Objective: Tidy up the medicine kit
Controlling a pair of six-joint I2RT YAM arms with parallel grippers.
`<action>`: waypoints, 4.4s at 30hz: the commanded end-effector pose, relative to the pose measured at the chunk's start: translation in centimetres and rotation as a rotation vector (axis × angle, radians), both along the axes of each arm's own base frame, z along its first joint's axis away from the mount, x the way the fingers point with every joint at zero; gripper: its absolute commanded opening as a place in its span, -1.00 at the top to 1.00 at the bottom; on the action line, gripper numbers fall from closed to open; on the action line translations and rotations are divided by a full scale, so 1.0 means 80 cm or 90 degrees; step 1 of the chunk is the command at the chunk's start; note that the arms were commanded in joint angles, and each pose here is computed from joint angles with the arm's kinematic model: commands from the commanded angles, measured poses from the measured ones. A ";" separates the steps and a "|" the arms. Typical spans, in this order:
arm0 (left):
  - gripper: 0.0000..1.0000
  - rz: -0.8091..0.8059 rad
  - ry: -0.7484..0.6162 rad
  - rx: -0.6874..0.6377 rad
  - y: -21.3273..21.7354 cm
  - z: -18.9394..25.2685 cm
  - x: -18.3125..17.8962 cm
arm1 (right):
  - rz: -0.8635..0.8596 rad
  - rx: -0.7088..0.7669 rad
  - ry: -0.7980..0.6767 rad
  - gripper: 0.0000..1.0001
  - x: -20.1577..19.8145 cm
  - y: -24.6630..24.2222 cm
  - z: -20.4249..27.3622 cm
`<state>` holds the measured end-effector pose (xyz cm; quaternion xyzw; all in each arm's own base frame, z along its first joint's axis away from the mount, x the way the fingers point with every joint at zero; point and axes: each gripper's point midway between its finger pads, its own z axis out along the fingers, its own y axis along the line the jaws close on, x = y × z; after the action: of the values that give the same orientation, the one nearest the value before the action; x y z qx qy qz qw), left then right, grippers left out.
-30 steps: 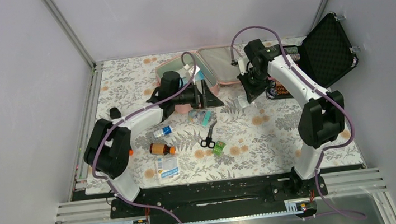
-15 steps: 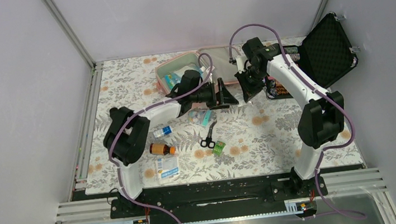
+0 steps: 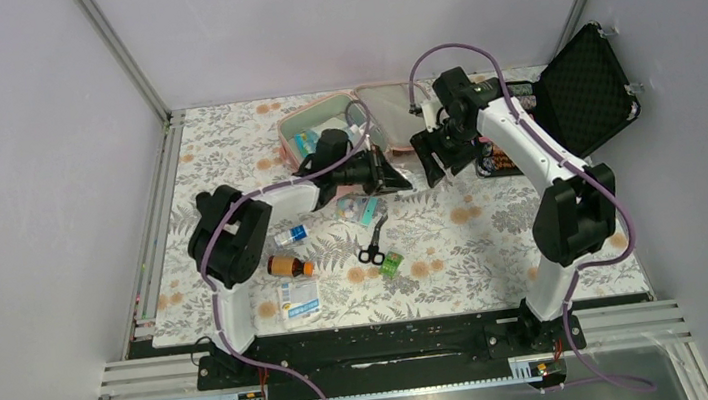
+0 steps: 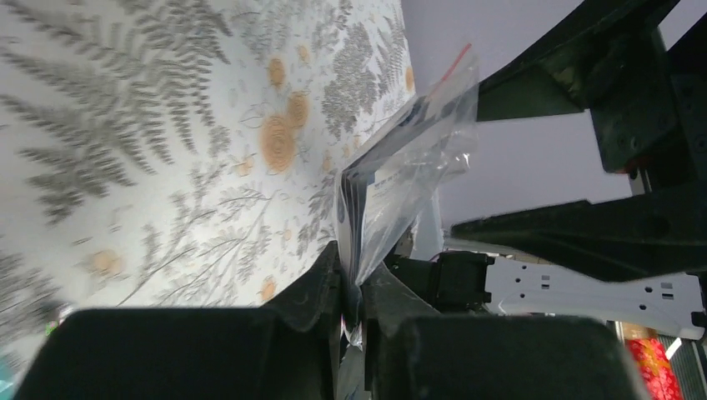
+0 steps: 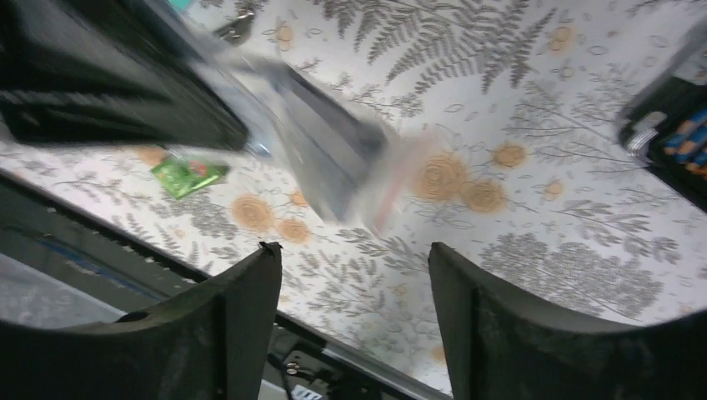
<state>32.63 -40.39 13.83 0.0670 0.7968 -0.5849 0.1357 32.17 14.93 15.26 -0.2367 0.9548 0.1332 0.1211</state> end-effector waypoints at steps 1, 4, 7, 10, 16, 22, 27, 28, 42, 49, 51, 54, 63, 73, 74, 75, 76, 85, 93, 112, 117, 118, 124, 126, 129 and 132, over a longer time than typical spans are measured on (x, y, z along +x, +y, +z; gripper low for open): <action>1.00 0.010 -0.124 0.007 0.061 0.049 0.032 | -0.020 -0.078 -0.105 -0.61 0.008 -0.036 0.036; 1.00 0.054 -0.193 0.111 0.128 0.058 0.068 | -0.046 -0.148 -0.181 -0.91 0.016 -0.068 0.058; 1.00 0.101 -0.229 0.210 0.187 0.066 0.115 | -0.042 -0.144 -0.204 -0.99 0.010 -0.071 0.072; 1.00 0.127 -0.226 0.248 0.222 0.070 0.164 | -0.033 -0.113 -0.200 -0.99 0.006 -0.061 0.073; 1.00 0.193 -0.121 0.232 0.250 0.035 0.254 | -0.017 -0.076 -0.151 -0.99 -0.001 -0.044 0.054; 1.00 0.215 -0.063 0.216 0.244 -0.012 0.286 | -0.010 -0.078 -0.153 -0.99 -0.003 -0.045 0.054; 1.00 0.241 -0.057 0.217 0.243 -0.032 0.308 | -0.002 -0.070 -0.136 -0.99 -0.006 -0.041 0.044; 1.00 0.248 -0.055 0.213 0.242 -0.035 0.313 | 0.000 -0.068 -0.132 -0.99 -0.006 -0.039 0.042; -0.04 0.300 -0.083 0.226 0.245 -0.043 0.335 | 0.003 -0.066 -0.122 -0.99 -0.008 -0.038 0.037; -0.40 0.366 -0.295 0.320 0.293 0.062 0.323 | 0.017 -0.055 -0.155 -0.99 0.001 -0.035 0.038; -0.46 0.377 -0.349 0.348 0.307 0.086 0.311 | 0.020 0.015 -0.178 -0.99 0.005 -0.016 0.043; -0.49 0.405 -0.463 0.382 0.331 0.145 0.279 | -0.010 0.129 -0.237 -0.99 0.022 0.014 0.053; -0.58 0.370 -0.444 0.413 0.361 0.112 0.152 | -0.095 0.295 -0.011 -0.68 0.020 0.100 0.002; -0.55 0.209 -0.168 0.065 0.294 0.073 0.030 | -0.313 0.432 0.068 -0.45 0.051 0.155 -0.075; -0.55 0.209 -0.182 0.083 0.297 0.072 0.030 | -0.316 0.439 0.063 -0.42 0.057 0.161 -0.077; -0.55 0.204 -0.190 0.089 0.298 0.073 0.028 | -0.319 0.434 0.064 -0.41 0.060 0.164 -0.082; -0.55 0.198 -0.187 0.094 0.299 0.073 0.025 | -0.319 0.430 0.066 -0.38 0.062 0.169 -0.087; -0.55 0.216 -0.219 0.109 0.310 0.080 0.024 | -0.334 0.431 0.107 -0.11 0.072 0.203 -0.128; -0.55 0.233 -0.222 0.103 0.320 0.089 0.028 | -0.323 0.425 0.144 0.17 0.063 0.228 -0.149; -0.55 0.250 -0.216 0.117 0.324 0.073 0.035 | -0.259 0.401 0.122 1.00 0.031 0.228 -0.155; -0.56 0.252 -0.212 0.116 0.325 0.062 0.035 | -0.219 0.396 0.070 1.00 0.017 0.213 -0.127; -0.56 0.251 -0.206 0.116 0.324 0.058 0.034 | -0.213 0.390 0.062 1.00 0.014 0.209 -0.126; -0.56 0.248 -0.166 0.133 0.322 0.033 0.030 | -0.199 0.370 0.005 1.00 -0.003 0.184 -0.107; -0.56 0.242 -0.154 0.135 0.319 0.025 0.028 | -0.191 0.366 0.004 1.00 -0.003 0.183 -0.108; -0.55 0.222 -0.127 0.141 0.308 0.010 0.018 | -0.185 0.364 0.027 0.78 -0.001 0.191 -0.116; -0.55 0.190 -0.122 0.157 0.294 -0.002 0.004 | -0.198 0.350 0.077 0.39 0.001 0.198 -0.136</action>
<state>33.96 -15.64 14.72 -0.0068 0.8404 -0.4532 0.2972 31.97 30.05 5.90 -0.0358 0.9037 0.3898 0.1737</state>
